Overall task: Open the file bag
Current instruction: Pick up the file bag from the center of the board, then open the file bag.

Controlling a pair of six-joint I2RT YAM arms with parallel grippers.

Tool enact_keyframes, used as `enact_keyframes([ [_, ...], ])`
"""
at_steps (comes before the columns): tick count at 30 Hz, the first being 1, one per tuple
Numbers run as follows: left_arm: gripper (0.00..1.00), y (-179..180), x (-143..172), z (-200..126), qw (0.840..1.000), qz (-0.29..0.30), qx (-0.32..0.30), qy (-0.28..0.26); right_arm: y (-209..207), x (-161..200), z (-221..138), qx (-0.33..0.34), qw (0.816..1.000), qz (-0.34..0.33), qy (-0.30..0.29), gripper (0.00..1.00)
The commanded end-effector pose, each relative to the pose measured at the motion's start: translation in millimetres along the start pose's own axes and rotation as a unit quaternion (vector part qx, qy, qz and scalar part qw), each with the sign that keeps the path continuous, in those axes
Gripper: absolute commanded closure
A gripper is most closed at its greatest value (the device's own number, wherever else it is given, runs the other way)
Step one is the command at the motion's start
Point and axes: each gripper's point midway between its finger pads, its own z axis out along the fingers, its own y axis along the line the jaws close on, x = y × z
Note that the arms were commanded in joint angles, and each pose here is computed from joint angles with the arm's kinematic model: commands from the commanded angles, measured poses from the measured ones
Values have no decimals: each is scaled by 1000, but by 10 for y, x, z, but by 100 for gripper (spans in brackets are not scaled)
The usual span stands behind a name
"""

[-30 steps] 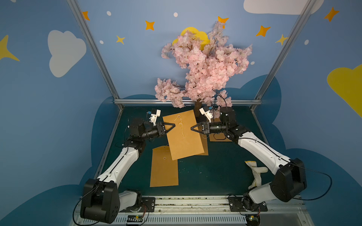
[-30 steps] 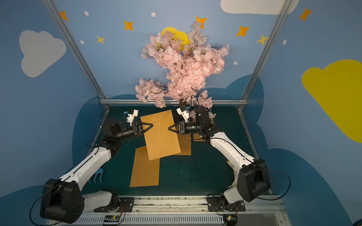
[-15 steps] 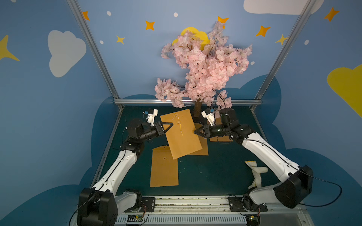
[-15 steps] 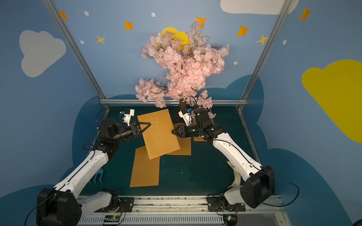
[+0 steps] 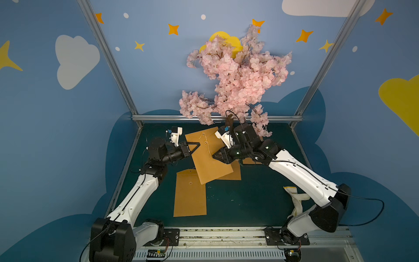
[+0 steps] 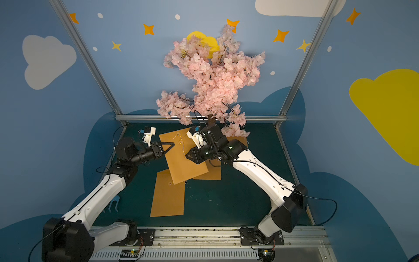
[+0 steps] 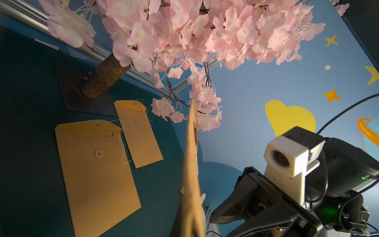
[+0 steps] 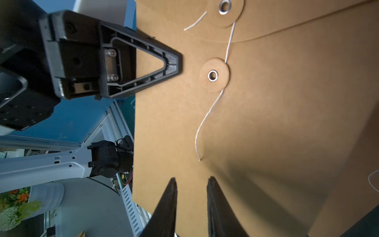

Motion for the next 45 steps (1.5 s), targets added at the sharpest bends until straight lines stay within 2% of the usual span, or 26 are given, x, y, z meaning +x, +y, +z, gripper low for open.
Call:
enact_keyframes([
  [1,97,-51,1,-6,1000,13,5,0,10,-38,5,11,1000,-16,7,71],
  [15,98,-80,53,-1,1000,15,8,6,93,-48,238,20,998,-37,36,70],
  [18,97,-85,41,-1,1000,16,7,5,66,-16,289,38,997,-42,51,75],
  [24,97,-103,29,1,1000,20,8,4,-6,1,312,65,996,-42,54,96],
  [26,98,-94,29,-5,1000,22,5,3,-26,7,284,72,995,-40,51,100],
  [36,97,-83,67,-21,1000,24,4,6,-267,-14,-70,126,992,-25,11,100],
  [41,98,-84,136,-27,1000,19,12,17,-420,-167,-288,137,990,-11,-25,100],
  [45,97,-103,234,-27,999,13,26,33,-426,-314,-322,122,992,-8,-43,100],
])
